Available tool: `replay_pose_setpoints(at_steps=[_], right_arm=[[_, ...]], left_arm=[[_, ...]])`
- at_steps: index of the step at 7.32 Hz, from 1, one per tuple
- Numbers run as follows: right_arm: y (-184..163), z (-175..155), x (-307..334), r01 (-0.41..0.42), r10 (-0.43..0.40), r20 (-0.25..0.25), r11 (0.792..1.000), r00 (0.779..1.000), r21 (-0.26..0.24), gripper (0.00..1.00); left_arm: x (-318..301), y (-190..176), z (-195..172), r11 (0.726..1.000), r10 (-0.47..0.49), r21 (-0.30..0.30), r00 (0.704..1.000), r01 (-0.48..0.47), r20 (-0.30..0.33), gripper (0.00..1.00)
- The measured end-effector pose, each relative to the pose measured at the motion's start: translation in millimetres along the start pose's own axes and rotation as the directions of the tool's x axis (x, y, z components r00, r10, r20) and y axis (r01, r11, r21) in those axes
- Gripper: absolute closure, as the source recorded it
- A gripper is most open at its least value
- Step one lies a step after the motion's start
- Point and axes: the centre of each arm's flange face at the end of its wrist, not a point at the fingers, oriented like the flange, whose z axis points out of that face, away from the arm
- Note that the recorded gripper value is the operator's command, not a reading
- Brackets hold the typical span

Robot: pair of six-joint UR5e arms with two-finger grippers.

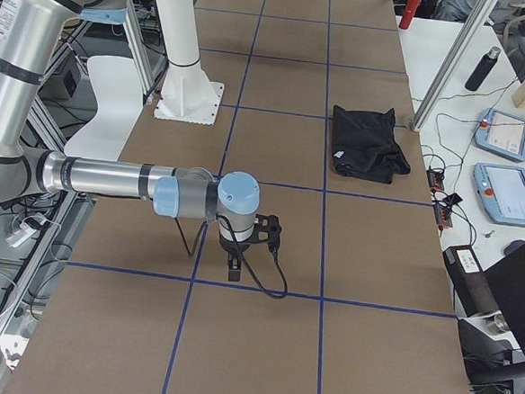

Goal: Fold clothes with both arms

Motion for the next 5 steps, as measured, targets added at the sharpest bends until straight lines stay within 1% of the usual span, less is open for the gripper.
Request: replay_pose_setpoints(at_steps=[3,5], right_arm=[[-4,0,-1,0.004,-0.004,0.005,1.000,1.000,0.003,0.00],[-4,-1,-1,0.006,-0.006,0.006,1.000,1.000,0.006,0.00]], left_arm=[[-11,7,13,0.999,-0.023,-0.024,1.000,0.023,-0.008,0.00],[-11,7,13,0.999,-0.027,-0.026,1.000,0.026,-0.005,0.00]])
